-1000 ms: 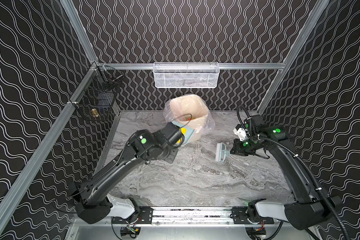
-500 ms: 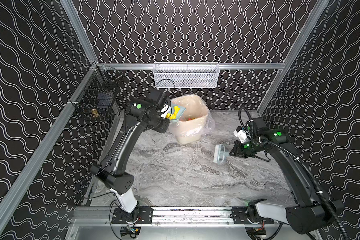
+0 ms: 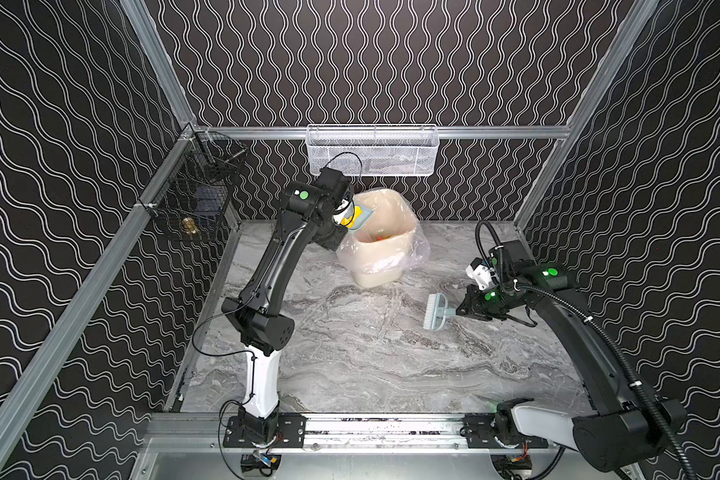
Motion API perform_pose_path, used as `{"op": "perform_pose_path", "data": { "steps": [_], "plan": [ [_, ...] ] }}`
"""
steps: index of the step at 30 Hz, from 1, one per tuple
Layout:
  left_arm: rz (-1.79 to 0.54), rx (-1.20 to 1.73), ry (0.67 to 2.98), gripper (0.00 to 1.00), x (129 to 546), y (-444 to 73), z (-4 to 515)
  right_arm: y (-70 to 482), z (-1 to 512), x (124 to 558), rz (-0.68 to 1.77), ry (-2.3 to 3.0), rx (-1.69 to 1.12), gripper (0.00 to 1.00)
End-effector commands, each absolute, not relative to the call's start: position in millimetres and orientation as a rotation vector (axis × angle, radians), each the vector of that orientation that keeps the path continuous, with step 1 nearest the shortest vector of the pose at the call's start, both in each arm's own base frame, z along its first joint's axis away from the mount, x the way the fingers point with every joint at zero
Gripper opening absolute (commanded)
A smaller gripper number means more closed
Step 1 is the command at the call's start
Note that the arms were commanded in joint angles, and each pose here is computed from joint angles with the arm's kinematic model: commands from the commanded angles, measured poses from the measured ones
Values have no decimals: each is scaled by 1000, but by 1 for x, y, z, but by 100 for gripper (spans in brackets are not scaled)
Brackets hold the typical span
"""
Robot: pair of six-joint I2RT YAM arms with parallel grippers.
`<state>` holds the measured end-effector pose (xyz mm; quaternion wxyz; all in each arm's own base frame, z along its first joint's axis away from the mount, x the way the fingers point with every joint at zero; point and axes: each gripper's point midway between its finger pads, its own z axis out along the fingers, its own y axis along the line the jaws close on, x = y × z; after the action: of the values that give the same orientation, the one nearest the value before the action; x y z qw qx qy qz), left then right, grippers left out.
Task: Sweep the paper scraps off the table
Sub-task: 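Tip the dustpan over the bagged bin with the left gripper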
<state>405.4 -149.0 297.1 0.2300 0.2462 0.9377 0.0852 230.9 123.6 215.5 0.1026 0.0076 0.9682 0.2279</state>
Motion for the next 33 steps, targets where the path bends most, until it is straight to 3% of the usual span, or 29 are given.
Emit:
{"op": "perform_pose_path", "data": {
  "steps": [1,17,23,33],
  "plan": [
    [385,700,2541,0,411,-136,304,126,216,233,700,2846,37,0],
    [1019,926,2212,0,422,-168,328,124,197,219,698,2891,20,0],
    [1376,1054,2002,0,424,-183,340,120,191,212,675,2893,5,0],
    [1615,1128,1869,0,427,-181,356,118,191,214,661,2879,-12,0]
  ]
}}
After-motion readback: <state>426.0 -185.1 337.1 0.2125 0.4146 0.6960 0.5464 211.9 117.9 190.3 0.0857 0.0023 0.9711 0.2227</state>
